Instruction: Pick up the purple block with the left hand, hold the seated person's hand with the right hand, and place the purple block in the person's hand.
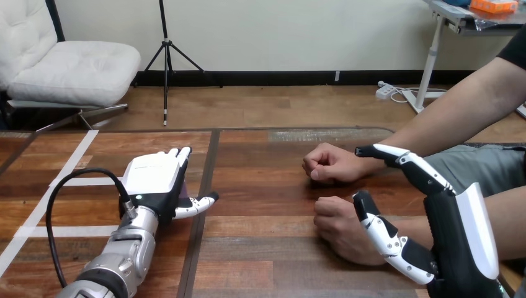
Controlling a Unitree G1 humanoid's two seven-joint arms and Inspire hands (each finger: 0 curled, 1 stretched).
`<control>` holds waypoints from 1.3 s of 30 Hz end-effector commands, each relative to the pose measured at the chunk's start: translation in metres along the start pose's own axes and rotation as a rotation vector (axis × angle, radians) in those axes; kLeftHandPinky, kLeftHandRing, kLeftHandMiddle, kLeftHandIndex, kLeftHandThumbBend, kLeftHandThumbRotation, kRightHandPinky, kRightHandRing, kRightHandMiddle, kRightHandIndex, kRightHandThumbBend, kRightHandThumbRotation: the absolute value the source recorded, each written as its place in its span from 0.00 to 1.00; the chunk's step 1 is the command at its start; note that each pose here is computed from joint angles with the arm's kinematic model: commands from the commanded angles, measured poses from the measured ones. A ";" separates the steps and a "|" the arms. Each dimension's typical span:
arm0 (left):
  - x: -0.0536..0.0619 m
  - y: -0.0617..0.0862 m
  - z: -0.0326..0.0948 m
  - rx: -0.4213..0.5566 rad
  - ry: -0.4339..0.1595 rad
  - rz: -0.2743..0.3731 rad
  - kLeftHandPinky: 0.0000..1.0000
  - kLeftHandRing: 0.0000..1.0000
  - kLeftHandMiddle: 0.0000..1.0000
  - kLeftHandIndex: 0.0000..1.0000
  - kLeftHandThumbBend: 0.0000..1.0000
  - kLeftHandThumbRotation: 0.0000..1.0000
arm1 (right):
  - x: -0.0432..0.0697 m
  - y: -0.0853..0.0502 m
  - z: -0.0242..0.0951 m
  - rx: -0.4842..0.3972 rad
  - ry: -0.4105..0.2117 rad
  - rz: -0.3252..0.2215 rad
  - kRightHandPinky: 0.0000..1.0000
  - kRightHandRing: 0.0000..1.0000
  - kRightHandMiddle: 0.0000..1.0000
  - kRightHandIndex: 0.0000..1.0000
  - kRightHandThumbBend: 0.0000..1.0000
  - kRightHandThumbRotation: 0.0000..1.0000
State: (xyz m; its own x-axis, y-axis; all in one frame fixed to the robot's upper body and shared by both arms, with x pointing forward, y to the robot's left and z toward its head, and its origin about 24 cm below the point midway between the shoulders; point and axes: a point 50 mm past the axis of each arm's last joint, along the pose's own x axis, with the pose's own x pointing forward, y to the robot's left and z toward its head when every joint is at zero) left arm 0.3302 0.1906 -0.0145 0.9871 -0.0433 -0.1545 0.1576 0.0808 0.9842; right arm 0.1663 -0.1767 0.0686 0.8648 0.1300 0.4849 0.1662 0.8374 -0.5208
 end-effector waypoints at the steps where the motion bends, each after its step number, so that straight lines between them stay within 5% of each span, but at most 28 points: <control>1: 0.008 0.014 0.004 -0.021 0.002 0.045 0.92 0.93 0.95 0.96 0.53 0.76 | 0.010 -0.008 0.008 -0.019 -0.076 -0.023 0.77 0.77 0.75 0.72 0.35 0.48; 39: 0.007 0.013 0.002 -0.032 0.017 0.069 0.91 0.94 0.95 0.95 0.53 0.81 | 0.010 -0.012 0.009 -0.029 -0.073 -0.018 0.76 0.77 0.76 0.72 0.36 0.47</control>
State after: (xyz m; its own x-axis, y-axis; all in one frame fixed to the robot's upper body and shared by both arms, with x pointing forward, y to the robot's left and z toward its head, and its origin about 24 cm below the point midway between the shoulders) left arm 0.3303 0.1916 -0.0146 0.9876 -0.0289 -0.1546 0.1565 0.0859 0.9839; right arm 0.1646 -0.1795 0.0686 0.8702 0.1339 0.4742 0.1627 0.8303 -0.5331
